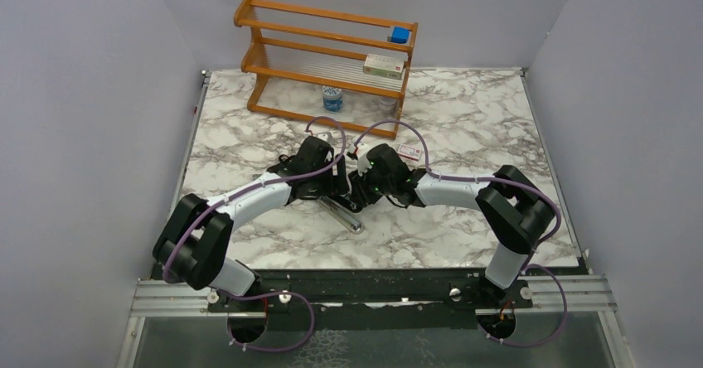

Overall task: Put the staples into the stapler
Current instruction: Install the staple into the stapler.

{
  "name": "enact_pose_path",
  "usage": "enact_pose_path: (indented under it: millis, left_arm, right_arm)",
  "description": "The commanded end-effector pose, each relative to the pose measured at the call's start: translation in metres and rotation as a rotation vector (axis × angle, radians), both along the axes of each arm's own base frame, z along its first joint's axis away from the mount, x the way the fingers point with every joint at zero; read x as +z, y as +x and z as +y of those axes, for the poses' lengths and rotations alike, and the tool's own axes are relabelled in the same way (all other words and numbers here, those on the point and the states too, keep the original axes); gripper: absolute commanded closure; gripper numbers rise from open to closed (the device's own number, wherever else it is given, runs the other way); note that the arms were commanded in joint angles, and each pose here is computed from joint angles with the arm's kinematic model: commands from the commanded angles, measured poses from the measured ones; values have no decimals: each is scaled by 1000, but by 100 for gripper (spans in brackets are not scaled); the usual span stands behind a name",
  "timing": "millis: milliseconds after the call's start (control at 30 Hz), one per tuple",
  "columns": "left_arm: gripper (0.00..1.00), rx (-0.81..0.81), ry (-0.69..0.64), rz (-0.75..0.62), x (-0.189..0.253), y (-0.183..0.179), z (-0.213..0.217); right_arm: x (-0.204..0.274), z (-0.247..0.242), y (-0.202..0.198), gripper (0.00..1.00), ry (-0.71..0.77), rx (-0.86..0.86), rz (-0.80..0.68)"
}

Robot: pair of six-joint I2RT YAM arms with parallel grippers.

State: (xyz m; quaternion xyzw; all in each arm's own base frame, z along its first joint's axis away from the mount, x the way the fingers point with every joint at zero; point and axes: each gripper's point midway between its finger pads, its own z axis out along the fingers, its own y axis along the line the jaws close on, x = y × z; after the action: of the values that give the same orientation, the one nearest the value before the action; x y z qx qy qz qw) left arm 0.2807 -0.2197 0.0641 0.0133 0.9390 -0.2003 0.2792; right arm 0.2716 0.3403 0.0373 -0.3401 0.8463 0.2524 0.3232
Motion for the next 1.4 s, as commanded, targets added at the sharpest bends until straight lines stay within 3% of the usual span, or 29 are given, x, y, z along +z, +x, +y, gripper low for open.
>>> enact_pose_path:
  millis: [0, 867, 1367]
  left_arm:
    - [21, 15, -38, -54, 12, 4, -3]
    - [21, 24, -4, -15, -14, -3, 4]
    - [26, -19, 2, 5, -22, -8, 1]
  right_arm:
    - [-25, -23, -11, 63, -98, -26, 42]
    - [-27, -23, -9, 63, -106, -23, 43]
    - [-27, -23, -8, 63, -107, -23, 45]
